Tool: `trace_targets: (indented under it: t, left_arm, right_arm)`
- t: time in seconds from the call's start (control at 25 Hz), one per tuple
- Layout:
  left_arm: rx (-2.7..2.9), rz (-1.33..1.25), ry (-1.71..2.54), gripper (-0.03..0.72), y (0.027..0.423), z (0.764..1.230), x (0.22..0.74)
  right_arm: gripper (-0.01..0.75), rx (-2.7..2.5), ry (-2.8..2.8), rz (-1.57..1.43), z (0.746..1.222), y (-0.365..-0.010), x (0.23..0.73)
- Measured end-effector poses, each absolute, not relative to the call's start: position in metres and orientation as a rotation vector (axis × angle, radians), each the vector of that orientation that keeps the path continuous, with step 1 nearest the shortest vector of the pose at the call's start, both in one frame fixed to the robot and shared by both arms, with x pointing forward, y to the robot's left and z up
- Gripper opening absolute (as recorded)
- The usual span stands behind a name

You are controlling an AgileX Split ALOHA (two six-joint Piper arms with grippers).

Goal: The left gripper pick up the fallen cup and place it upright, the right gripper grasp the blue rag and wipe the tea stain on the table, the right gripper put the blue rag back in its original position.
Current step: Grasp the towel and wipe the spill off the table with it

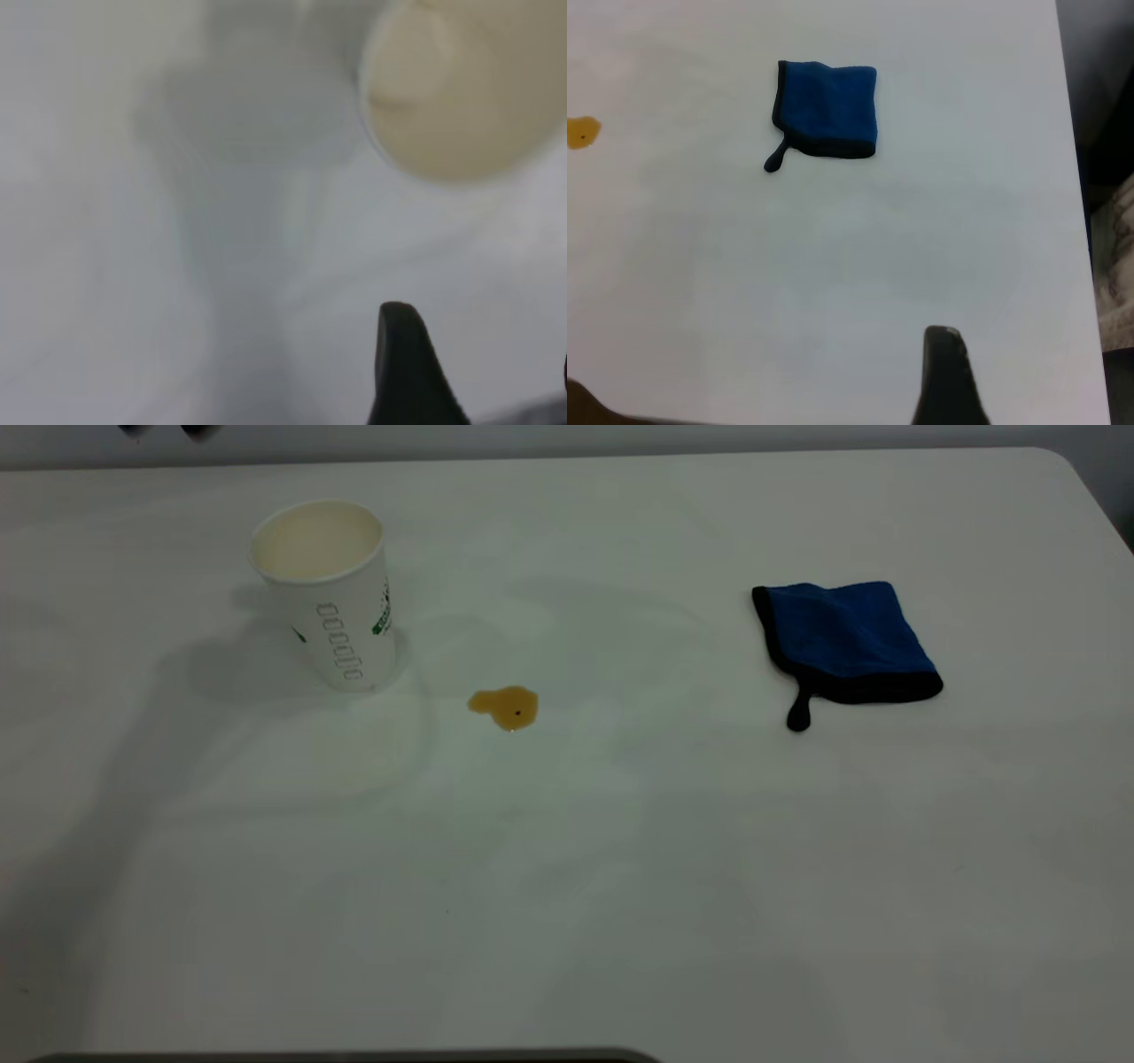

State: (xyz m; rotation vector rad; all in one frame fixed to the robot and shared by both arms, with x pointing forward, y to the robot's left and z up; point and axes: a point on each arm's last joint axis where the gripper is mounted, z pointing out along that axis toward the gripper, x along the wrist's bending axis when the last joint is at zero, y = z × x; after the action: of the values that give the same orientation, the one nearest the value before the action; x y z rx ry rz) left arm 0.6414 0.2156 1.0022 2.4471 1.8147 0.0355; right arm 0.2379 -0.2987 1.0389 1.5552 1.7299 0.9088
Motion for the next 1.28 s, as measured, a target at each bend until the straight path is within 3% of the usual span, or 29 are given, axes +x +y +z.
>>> trace_targets:
  t: [0.32, 0.52, 0.88, 1.28]
  left_arm:
    - [2.345, 0.205, 1.663, 0.466, 0.196, 1.113, 0.576]
    - [2.295, 0.268, 1.568, 0.466, 0.198, 1.153, 0.510]
    - [2.359, 0.187, 1.627, 0.466, 0.243, 1.096, 0.382]
    - [2.346, 0.258, 1.613, 0.466, 0.273, 1.030, 0.311]
  right_arm:
    - [0.546, 1.555, 1.730, 0.909, 1.039, -0.299, 0.238]
    - [0.546, 1.555, 1.730, 0.909, 1.039, -0.299, 0.238]
    - [0.546, 1.555, 1.730, 0.909, 1.039, -0.299, 0.238]
    - [0.546, 1.555, 1.730, 0.909, 1.039, -0.299, 0.238]
